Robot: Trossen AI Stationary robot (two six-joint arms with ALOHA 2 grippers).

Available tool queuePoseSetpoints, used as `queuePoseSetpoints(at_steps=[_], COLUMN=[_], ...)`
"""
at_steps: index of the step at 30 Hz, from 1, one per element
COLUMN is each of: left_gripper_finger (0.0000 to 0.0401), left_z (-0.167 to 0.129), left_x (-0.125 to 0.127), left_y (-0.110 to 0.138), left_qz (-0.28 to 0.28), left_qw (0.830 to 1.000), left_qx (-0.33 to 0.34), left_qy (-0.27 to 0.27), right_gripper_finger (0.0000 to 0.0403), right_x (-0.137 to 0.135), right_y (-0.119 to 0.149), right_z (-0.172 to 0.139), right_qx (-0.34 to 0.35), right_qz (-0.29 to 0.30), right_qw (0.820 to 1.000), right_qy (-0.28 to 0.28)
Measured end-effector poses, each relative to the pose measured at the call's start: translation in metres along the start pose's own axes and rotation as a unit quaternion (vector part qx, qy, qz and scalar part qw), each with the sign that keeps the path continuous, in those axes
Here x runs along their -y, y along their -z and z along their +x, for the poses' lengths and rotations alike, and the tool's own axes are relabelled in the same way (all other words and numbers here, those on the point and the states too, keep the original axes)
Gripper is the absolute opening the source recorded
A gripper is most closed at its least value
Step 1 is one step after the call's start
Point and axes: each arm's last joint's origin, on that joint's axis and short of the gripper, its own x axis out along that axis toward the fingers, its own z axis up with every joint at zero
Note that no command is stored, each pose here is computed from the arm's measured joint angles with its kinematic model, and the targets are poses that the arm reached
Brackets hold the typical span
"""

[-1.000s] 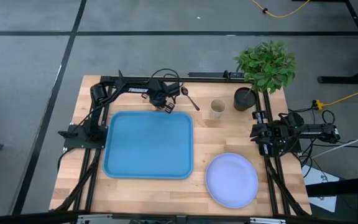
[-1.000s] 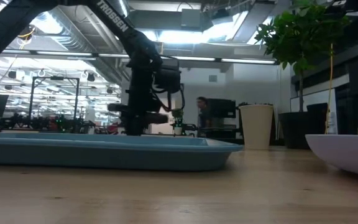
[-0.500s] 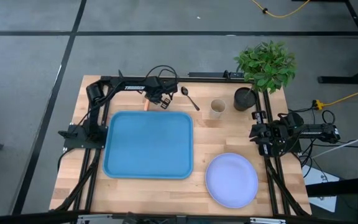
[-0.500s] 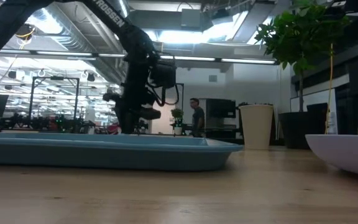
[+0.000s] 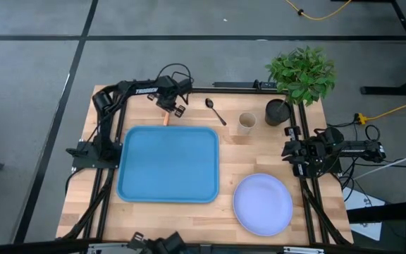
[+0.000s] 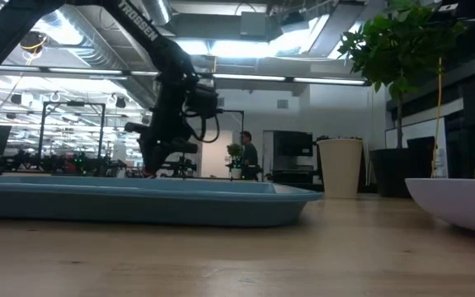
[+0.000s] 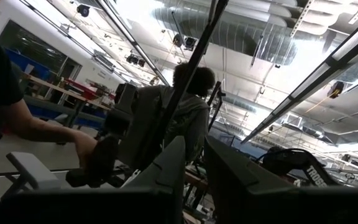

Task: Pick and place plate/cup/fork/spoon on tray
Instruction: Put the orange fork on the blue tray

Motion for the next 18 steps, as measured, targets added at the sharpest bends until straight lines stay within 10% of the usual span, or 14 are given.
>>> queuePoseSetpoints(at_steps=[18], left_gripper_finger=[0.0055], left_z=[0.003], left_x=[-0.003], left_y=[-0.016], left_qz=[-0.047], left_qw=[0.996], left_qx=[0.03], left_qy=[0.074], right_gripper_finger=[0.0067], right_x=[-0.001], right_y=[0.002], right_z=[0.0], right_qx=[-0.01], right_qz=[0.005], right_qw=[1.0], right_qy=[-0.003])
